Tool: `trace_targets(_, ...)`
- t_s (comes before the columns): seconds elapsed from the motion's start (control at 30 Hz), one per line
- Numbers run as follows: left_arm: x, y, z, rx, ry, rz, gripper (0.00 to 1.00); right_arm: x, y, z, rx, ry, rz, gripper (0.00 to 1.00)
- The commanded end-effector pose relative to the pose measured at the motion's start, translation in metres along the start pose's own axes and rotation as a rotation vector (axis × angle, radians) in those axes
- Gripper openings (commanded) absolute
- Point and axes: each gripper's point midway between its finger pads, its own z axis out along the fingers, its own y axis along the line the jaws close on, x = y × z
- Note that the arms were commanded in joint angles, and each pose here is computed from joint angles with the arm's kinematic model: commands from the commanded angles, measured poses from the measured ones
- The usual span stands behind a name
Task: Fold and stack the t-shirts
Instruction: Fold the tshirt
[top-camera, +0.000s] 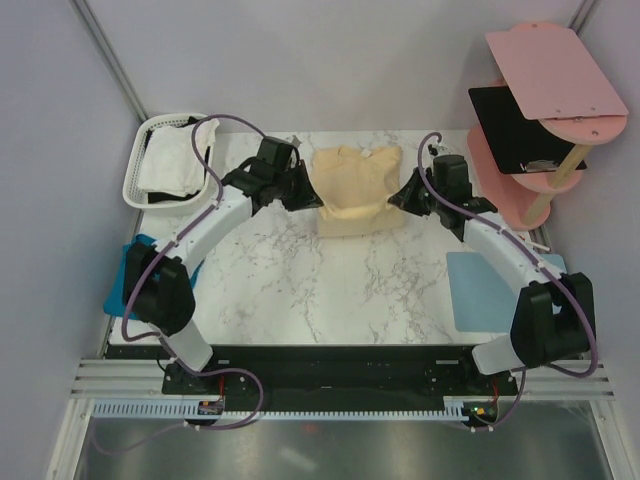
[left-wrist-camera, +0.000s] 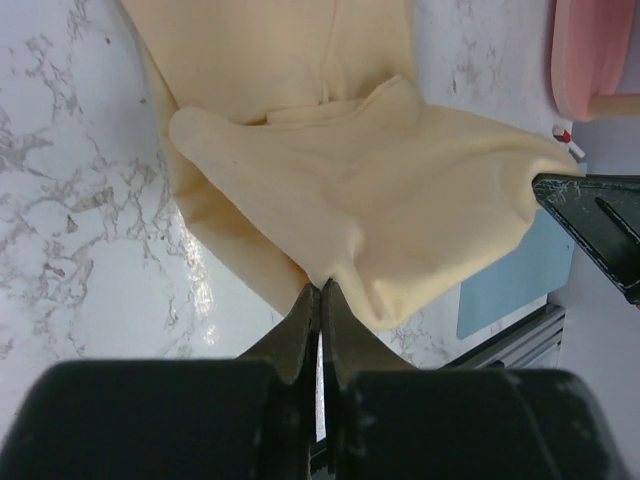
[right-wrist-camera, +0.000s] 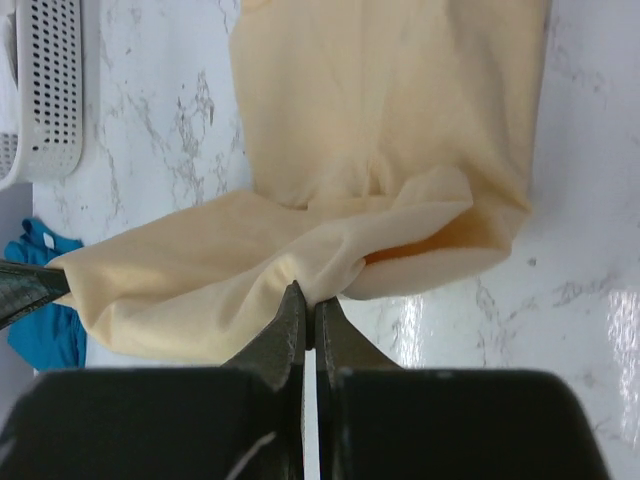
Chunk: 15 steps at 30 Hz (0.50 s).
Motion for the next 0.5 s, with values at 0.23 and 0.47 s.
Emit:
trace_targets(0.23, -0.081, -0.002, 0.051, 0.014, 0.003, 0.082, 0.02, -0.092, 0.002, 0.069, 0.045, -0.117, -0.088, 0.00)
trace_targets(0.47, -0.125, -0.009, 0.083, 0.079, -0.028, 0.070, 0.02, -0.114, -0.020, 0.109, 0.082, -0.127, -0.070, 0.00)
